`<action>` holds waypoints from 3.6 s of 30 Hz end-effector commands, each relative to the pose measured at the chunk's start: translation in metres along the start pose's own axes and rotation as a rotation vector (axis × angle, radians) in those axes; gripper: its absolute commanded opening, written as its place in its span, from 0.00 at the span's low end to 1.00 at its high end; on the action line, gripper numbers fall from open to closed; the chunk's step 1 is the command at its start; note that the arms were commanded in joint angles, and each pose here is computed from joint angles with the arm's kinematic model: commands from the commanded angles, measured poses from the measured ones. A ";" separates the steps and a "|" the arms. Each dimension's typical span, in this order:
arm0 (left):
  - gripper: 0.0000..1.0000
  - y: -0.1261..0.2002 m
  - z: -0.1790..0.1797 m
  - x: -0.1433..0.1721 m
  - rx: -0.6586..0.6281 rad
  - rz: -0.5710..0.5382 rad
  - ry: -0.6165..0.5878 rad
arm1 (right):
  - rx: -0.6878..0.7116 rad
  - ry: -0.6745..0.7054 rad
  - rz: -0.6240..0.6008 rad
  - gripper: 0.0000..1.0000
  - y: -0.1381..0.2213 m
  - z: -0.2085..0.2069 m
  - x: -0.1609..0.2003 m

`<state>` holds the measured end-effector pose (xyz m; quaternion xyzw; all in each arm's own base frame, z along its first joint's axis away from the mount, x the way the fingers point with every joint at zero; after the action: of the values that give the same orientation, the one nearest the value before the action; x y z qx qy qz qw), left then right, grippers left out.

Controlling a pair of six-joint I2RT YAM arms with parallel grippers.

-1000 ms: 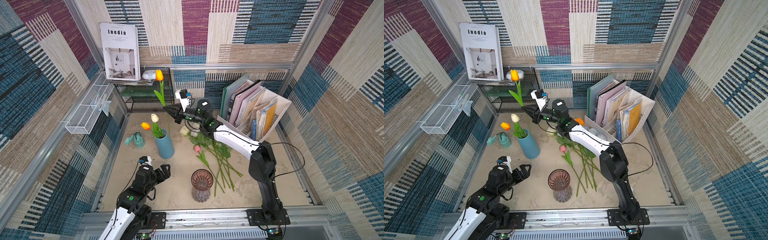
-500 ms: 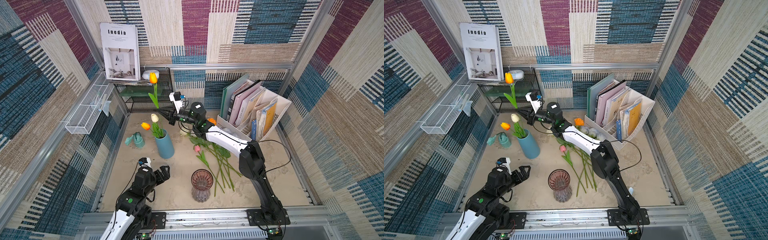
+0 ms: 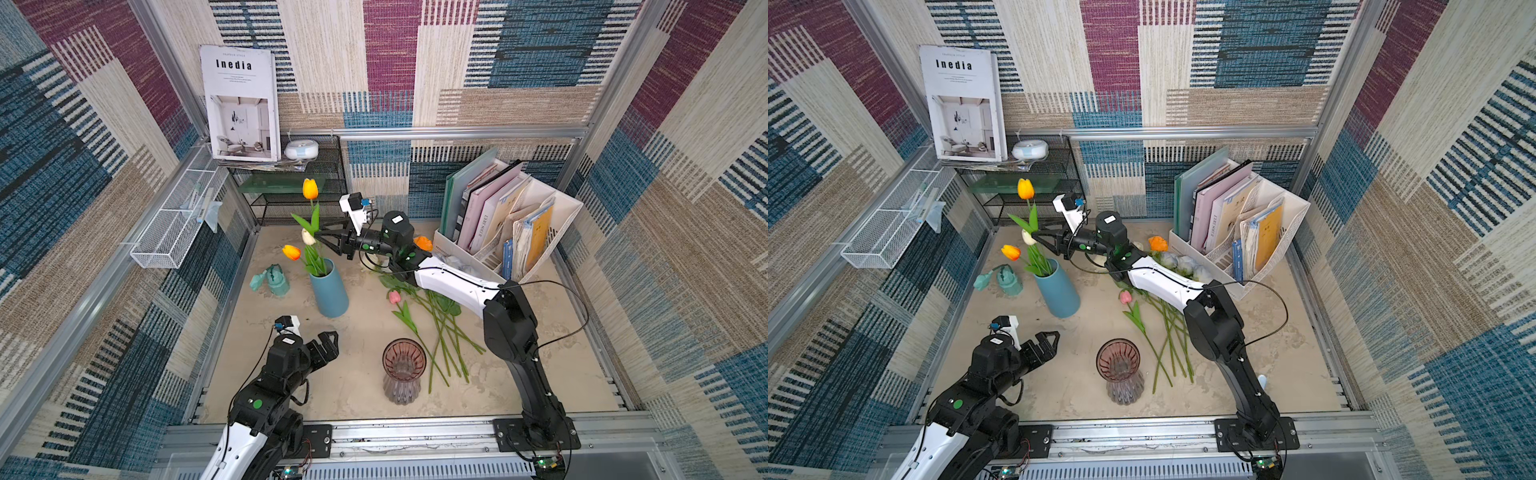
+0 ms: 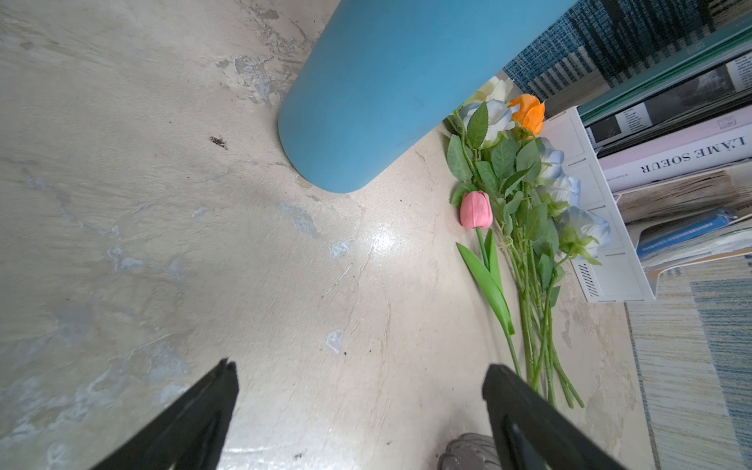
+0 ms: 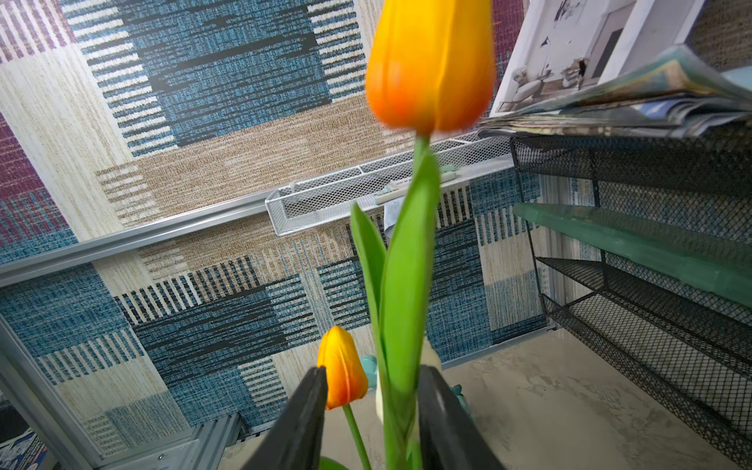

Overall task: Arrange the flowers in different vases according to their variety
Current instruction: Insert the flower into the vase, then move the vase to the center of the board.

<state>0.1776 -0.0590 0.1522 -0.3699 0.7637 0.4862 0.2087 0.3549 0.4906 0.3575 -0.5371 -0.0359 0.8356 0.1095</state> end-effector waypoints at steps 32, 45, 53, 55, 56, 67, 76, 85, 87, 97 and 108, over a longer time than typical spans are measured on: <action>0.91 -0.004 -0.042 0.049 0.203 0.438 0.043 | 0.683 -0.306 0.229 0.99 0.320 0.063 0.127; 0.72 -0.019 -0.049 0.100 0.209 0.580 0.040 | 0.376 -0.465 0.307 0.99 0.361 0.116 0.217; 0.72 -0.028 -0.058 0.105 0.217 0.568 0.038 | 0.330 -0.361 0.333 0.99 0.354 0.124 0.236; 0.72 -0.029 -0.059 0.104 0.226 0.552 0.049 | 0.331 -0.324 0.334 0.99 0.352 0.125 0.240; 0.72 -0.029 -0.059 0.104 0.235 0.544 0.058 | 0.327 -0.307 0.334 0.99 0.350 0.126 0.241; 0.72 -0.033 -0.058 0.105 0.278 0.491 0.134 | 0.302 -0.101 0.262 0.99 0.335 0.138 0.244; 0.63 -0.038 -0.066 0.100 0.308 0.465 0.161 | 0.325 0.015 0.241 0.99 0.327 0.139 0.247; 0.56 -0.047 -0.074 0.093 0.303 0.446 0.161 | 0.352 0.115 0.270 0.99 0.316 0.136 0.252; 0.56 -0.049 -0.076 0.091 0.301 0.444 0.159 | 0.341 0.118 0.272 0.99 0.312 0.137 0.252; 0.54 -0.051 -0.072 0.083 0.246 0.399 0.134 | 0.359 0.139 0.280 0.96 0.291 0.132 0.257; 0.55 -0.038 -0.051 0.069 0.161 0.285 0.099 | 0.461 0.193 0.293 0.94 0.260 0.109 0.265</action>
<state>0.1656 -0.1495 0.1111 -0.2533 0.8710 0.4023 0.1241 0.1047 0.2947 0.1105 -0.5628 0.2508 0.7837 0.0781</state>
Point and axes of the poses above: each gripper's point midway between its finger pads, its own y axis back along the fingers, its own z axis along the line the jaws close on, x = y × z, the point moved 4 cm from there along y, back along the fingers, and after that the axes turned 11 degrees about -y, right-handed, at the moved point
